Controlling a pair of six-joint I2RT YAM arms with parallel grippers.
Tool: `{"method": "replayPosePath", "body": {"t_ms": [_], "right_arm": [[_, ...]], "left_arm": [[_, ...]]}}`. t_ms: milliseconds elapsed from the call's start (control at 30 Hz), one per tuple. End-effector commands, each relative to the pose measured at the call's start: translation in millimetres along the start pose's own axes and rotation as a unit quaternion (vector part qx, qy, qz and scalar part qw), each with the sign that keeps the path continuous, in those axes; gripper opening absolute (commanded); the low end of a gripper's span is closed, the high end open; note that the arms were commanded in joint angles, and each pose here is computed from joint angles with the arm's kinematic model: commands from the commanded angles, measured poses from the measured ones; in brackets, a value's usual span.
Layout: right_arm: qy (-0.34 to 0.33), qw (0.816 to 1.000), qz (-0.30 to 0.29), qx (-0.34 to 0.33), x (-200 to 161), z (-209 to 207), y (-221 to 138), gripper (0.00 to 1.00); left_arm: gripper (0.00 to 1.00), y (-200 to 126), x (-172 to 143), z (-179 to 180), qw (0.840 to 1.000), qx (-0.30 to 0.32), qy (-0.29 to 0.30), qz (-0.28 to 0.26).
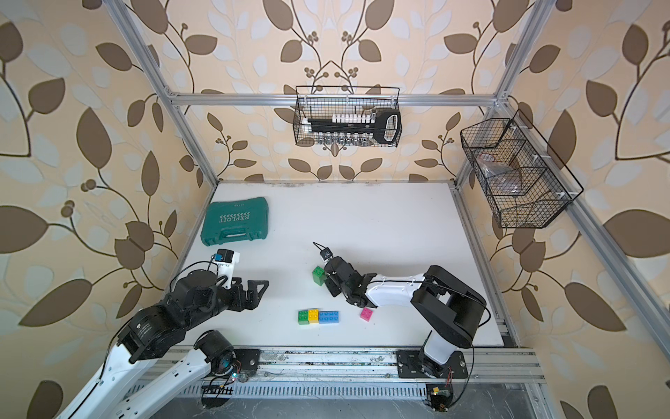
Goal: Assemble the letter r with lego
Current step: Pick up the lego brick from the center of the board.
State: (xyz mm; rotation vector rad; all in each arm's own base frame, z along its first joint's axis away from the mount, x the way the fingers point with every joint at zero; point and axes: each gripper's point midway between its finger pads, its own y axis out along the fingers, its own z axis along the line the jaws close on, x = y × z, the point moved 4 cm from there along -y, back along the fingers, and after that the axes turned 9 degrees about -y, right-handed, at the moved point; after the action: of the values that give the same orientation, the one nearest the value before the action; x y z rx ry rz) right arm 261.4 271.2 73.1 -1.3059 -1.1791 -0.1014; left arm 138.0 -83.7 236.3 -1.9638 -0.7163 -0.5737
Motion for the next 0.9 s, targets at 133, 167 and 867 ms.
{"method": "replayPosePath", "body": {"t_ms": [133,167,867], "right_arm": [[-0.014,0.997,0.081,-0.014,-56,-2,6,0.00],[-0.012,0.997,0.078,-0.014,-56,-2,5,0.00],[-0.059,0.997,-0.019,0.042,65,-20,-75,0.00]], "left_arm": [[0.99,3,6,-1,1.000,0.002,0.002,-0.011],[0.99,3,6,-1,1.000,0.002,0.001,-0.011],[0.99,6,7,-7,1.000,-0.008,-0.004,0.004]]}}
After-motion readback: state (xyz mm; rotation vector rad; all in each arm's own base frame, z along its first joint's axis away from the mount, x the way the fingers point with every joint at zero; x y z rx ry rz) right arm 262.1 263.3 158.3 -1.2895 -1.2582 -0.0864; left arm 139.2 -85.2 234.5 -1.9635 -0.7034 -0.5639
